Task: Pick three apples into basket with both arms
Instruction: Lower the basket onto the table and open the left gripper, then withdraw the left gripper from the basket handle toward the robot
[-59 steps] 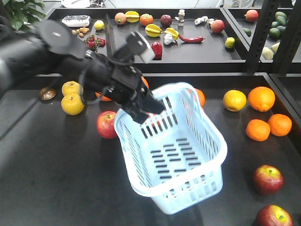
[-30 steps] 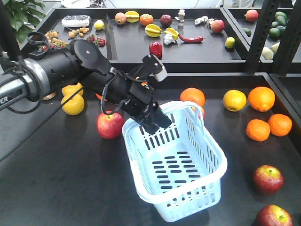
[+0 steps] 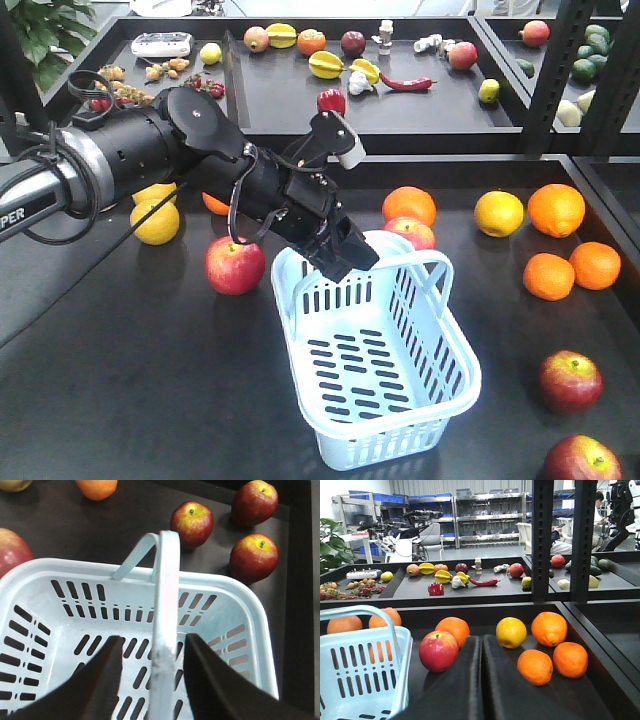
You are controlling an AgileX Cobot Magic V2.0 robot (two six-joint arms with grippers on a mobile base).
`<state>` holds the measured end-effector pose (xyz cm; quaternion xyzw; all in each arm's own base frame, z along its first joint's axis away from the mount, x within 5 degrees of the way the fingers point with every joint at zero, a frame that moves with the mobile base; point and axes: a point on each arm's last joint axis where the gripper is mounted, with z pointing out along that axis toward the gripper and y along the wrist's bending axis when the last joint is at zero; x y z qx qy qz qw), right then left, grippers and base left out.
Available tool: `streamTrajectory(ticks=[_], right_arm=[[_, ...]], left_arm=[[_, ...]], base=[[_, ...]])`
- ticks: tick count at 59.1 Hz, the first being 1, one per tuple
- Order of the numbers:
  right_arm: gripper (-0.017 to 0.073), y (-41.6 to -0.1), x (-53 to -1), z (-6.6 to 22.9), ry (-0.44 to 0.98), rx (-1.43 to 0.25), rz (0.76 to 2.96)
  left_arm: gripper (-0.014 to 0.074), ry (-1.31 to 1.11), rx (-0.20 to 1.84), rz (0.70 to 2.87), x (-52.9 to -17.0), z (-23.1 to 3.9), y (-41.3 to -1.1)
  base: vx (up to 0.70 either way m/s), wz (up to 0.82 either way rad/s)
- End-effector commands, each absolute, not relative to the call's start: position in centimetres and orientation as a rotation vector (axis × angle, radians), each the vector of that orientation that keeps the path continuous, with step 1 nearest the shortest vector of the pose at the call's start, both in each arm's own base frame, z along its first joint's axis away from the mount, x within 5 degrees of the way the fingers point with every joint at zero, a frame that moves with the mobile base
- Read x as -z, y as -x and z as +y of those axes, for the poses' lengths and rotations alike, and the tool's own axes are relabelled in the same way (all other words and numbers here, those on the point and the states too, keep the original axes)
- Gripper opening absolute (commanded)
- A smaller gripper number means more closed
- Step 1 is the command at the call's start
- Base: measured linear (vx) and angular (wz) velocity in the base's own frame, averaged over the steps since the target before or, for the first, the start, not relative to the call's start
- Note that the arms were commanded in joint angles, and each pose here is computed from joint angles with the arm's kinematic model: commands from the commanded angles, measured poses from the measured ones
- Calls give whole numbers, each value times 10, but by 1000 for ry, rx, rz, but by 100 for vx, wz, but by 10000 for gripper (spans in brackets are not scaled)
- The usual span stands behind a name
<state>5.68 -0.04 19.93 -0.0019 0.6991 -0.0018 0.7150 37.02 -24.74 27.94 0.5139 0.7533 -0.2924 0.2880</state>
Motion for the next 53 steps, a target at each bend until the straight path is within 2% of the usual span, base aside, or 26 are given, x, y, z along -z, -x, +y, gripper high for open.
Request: streamTrajectory(ticks=[1,7,20,26,33,44,53], right_arm=[[-5,-56,-203,1,29,6,1475],[-5,-56,-203,1,29,6,1475],[-5,-56,-203,1,29,6,1475],[-5,-56,-203,1,29,6,1475],[-5,-56,-203,1,29,6,1475],[-5,-56,-203,1,29,6,1475],[-5,-56,-203,1,29,6,1474]], left_arm=[[330,-1294,811,1902,-321,-248,-362],[328,-1291,844,1892,-329,-248,-357],[307,-1317,871,1796,-373,-238,-330],[259,-1360,873,1754,-392,-231,-313],[160,-1420,831,1760,-408,-220,-295],[-8,-1423,799,1959,-410,-204,-277],[-8,-1418,830,2033,-393,-198,-264]], base=[[0,0],[0,0],[0,0],[0,0],[0,0],[0,0],[0,0]])
